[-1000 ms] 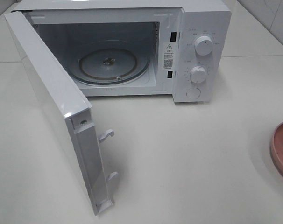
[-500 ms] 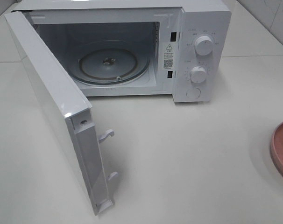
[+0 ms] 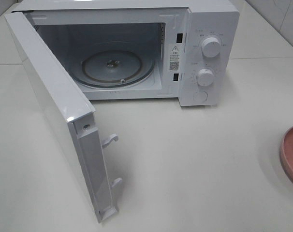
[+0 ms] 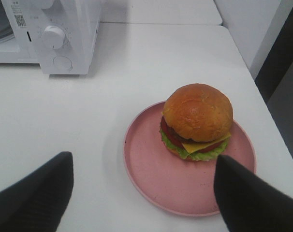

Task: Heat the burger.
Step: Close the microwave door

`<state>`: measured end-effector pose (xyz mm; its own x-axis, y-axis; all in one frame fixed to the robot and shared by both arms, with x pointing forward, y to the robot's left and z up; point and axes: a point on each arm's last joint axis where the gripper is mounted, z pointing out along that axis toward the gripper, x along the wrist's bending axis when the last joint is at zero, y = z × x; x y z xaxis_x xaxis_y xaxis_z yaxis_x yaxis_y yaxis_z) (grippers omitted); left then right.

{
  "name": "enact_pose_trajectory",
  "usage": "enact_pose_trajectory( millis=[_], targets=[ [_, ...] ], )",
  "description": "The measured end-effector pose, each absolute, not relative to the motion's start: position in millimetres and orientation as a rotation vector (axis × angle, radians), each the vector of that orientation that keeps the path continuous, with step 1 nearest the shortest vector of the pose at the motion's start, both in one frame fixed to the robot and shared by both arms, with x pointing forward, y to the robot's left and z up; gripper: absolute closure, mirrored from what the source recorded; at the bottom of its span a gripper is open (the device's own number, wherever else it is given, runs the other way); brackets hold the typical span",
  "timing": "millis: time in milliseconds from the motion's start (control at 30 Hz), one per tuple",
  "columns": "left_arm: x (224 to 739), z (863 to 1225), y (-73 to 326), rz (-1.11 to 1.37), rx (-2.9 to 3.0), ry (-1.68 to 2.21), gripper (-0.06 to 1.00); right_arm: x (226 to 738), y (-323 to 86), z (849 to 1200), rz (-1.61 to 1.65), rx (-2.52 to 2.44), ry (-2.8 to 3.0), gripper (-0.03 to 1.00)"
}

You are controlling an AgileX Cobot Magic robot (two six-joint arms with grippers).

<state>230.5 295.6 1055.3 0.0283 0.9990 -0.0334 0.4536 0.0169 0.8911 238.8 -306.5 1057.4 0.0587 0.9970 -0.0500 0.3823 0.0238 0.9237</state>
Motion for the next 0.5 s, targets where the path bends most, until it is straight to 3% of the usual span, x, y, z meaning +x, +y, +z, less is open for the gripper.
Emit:
enact_pose_trajectory(
  millis=[500],
  targets=[
    [230.5,1055.3,295.6,0.903,1.541,1.529,0.13,237.7,-306.2,1057.3,0.922,1.494,1.441,0.21]
  ],
)
